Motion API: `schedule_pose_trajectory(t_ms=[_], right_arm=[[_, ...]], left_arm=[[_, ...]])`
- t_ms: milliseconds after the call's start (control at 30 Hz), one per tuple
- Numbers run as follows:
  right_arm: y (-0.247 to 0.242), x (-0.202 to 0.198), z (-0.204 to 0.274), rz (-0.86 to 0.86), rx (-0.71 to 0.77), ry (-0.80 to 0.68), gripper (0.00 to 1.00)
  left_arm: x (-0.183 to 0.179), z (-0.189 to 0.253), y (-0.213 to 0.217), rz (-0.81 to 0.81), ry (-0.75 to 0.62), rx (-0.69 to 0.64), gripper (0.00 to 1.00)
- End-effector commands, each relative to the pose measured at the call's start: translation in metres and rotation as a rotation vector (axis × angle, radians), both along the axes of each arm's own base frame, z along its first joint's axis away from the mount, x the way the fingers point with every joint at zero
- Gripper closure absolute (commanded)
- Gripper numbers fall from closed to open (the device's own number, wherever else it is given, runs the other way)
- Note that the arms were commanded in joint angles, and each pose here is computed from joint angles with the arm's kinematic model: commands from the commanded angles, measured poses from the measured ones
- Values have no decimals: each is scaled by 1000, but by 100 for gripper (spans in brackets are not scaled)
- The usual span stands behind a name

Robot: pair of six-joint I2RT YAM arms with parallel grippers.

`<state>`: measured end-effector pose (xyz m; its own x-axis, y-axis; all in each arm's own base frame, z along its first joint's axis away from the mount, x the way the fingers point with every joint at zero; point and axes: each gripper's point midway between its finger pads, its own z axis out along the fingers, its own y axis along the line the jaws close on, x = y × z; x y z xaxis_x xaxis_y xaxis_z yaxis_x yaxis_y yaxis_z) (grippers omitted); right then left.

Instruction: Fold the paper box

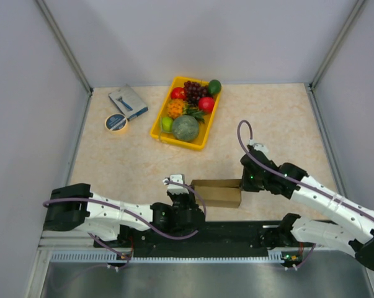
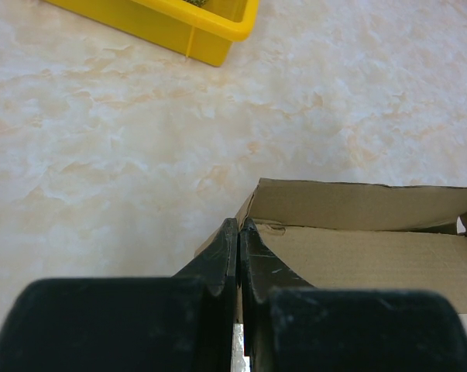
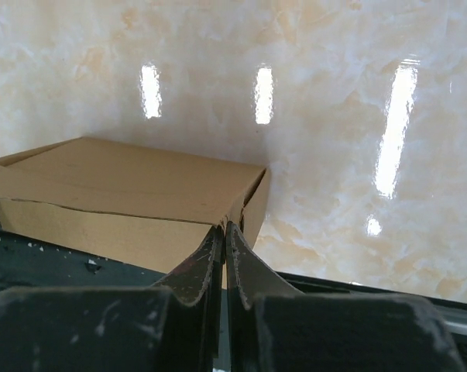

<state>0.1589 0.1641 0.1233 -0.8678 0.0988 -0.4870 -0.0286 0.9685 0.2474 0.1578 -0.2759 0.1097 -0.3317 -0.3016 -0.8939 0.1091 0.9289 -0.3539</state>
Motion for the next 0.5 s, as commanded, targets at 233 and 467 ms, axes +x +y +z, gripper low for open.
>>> schedule_pose_trajectory(t_ms=[233, 467], right_arm=[[-15, -13, -36, 105, -85, -47, 100], [-19, -19, -29, 130, -92, -29, 100]], left_arm=[[-26, -59, 21, -107, 171, 191, 100], [-26, -60, 25, -103, 171, 186, 100]])
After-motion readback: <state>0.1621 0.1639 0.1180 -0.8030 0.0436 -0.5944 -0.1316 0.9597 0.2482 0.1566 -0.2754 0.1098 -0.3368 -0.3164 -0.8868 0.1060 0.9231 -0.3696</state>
